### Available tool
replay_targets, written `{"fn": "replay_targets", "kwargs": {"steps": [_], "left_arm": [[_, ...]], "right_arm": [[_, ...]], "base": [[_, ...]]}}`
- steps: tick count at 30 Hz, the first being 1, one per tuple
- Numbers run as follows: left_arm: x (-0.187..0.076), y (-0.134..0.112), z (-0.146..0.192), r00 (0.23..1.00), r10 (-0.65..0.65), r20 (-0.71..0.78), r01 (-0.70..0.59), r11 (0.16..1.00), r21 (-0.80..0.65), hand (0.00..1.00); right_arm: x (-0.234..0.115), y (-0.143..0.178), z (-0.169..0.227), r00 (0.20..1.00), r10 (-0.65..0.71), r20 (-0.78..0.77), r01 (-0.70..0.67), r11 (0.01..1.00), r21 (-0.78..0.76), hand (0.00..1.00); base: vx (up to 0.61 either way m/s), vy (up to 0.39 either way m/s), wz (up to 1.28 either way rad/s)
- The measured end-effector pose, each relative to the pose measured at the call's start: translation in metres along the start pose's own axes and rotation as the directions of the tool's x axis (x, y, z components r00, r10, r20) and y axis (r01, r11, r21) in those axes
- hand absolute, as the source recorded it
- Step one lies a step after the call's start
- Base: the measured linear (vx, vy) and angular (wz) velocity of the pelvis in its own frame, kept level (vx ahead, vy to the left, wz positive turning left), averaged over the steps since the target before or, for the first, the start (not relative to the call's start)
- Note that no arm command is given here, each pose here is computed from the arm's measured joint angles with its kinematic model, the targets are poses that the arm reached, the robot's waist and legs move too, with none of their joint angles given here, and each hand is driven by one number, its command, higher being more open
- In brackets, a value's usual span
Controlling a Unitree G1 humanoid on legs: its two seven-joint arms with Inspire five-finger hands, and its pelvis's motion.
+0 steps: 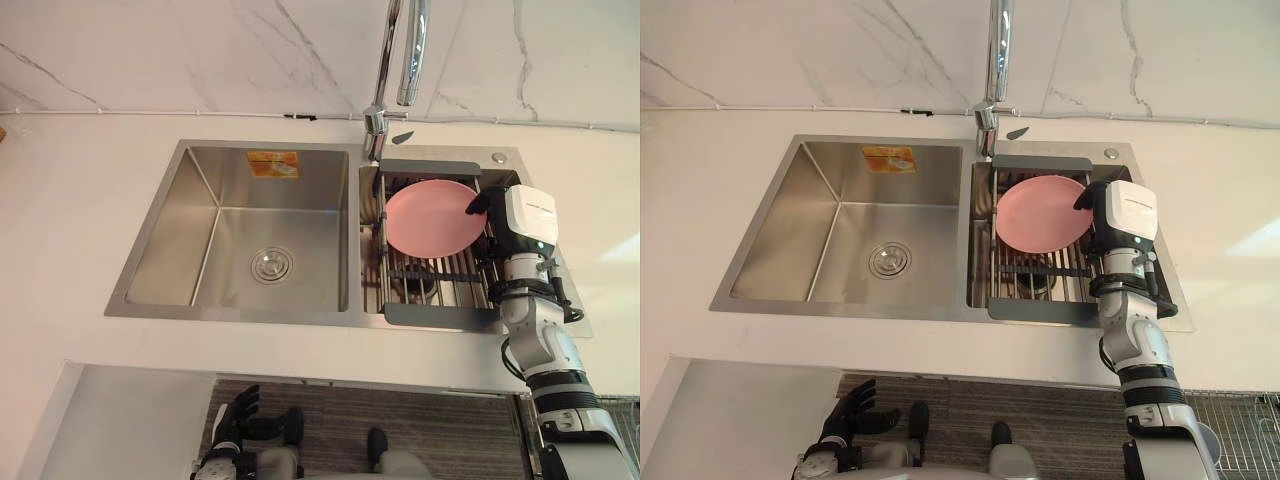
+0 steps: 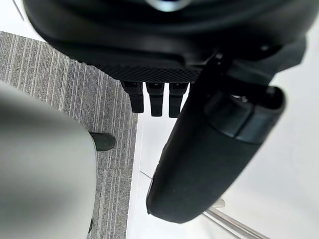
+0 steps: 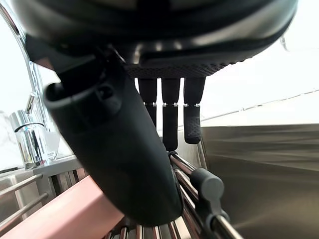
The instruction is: Walk over to the sink, pick up the cup, carry it to the dishwasher, place the cup inside the dishwasher, then close the dishwasher door
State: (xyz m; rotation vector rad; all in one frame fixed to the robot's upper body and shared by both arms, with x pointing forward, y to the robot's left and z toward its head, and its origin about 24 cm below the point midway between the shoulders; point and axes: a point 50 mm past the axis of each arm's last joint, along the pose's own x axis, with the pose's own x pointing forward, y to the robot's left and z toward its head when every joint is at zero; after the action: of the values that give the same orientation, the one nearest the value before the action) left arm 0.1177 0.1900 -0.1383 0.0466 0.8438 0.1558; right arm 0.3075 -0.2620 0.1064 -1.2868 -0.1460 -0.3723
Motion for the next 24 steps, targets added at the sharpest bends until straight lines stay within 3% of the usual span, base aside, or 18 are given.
{"fn": "replay_targets", "kwargs": {"steps": [11, 24], "left_arm": [[0.000, 0.000, -0.002, 1.000, 0.000, -0.010, 0.000, 1.000, 0.000, 0.90], [-0.001, 0.001, -0.005, 1.000, 0.002, -0.024, -0.002, 1.000, -0.001, 0.90]], "right_arm": [[-0.020, 0.005, 0.003, 0.999, 0.027, 0.018, -0.028, 0.997, 0.074, 0.30], [-0.036, -0.014, 0.016, 0.992, -0.041, 0.117, 0.025, 0.991, 0.134, 0.30]], "base": [[-0.01, -0.002, 0.00], [-0.02, -0.003, -0.01]]}}
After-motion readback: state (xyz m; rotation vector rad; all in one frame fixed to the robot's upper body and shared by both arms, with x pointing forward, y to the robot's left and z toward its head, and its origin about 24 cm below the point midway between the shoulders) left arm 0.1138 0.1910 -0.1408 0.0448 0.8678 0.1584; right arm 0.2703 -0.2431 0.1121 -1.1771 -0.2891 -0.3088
